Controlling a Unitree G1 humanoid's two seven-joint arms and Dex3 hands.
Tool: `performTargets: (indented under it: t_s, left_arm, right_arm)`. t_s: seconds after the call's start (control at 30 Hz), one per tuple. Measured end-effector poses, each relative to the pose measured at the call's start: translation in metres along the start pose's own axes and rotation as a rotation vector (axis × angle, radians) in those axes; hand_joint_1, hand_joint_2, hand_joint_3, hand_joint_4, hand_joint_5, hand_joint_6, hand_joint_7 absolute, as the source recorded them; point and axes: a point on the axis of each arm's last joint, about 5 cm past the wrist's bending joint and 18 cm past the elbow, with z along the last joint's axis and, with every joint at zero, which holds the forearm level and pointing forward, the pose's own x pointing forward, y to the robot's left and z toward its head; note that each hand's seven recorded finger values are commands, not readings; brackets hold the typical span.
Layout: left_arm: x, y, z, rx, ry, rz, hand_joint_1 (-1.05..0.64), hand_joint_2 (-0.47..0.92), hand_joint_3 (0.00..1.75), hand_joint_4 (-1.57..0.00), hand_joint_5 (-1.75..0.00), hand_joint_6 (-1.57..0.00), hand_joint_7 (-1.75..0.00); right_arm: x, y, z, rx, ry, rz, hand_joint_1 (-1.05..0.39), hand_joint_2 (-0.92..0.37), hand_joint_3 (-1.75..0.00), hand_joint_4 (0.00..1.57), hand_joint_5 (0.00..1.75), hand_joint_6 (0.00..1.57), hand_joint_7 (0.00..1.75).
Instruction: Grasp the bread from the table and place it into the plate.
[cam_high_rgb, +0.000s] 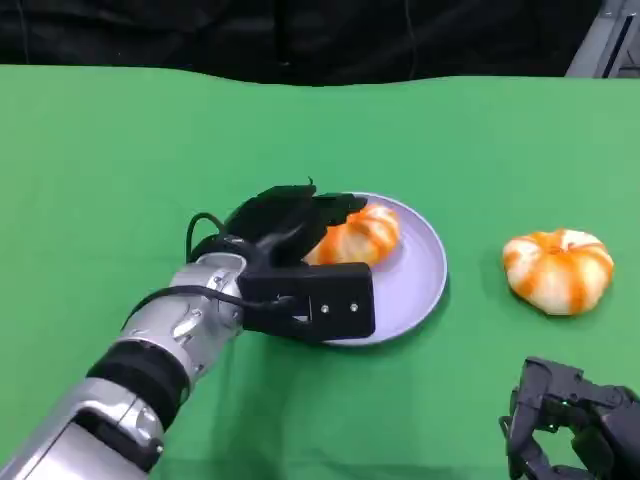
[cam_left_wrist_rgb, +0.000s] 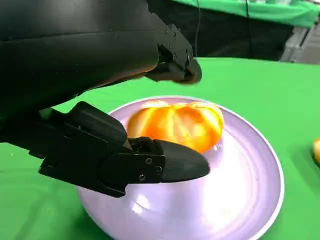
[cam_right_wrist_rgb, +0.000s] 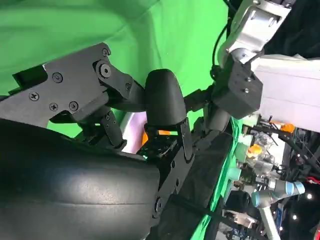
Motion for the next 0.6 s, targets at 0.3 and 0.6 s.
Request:
performTargets:
  t_s: [0.3, 0.6]
  left_arm:
    - [-0.009, 0.015, -0.002, 0.024, -0.055, 0.052, -1.02, 0.92, 0.76, 0.0, 0.0, 0.0, 0.0]
    - [-0.042, 0.042, -0.01, -0.376, -0.093, 0.148, -0.06, 0.9, 0.49, -0.96, -0.29, -0.93, -0.2]
  right_arm:
    - [0.003, -0.0006, -0.003, 0.002, 0.0, 0.004, -0.14, -0.62, -1.07, 0.81, 1.75, 0.68, 1.7]
    - [0.003, 0.0007, -0.003, 0.005, 0.001, 0.002, -0.14, -0.62, -1.06, 0.81, 1.75, 0.69, 1.69]
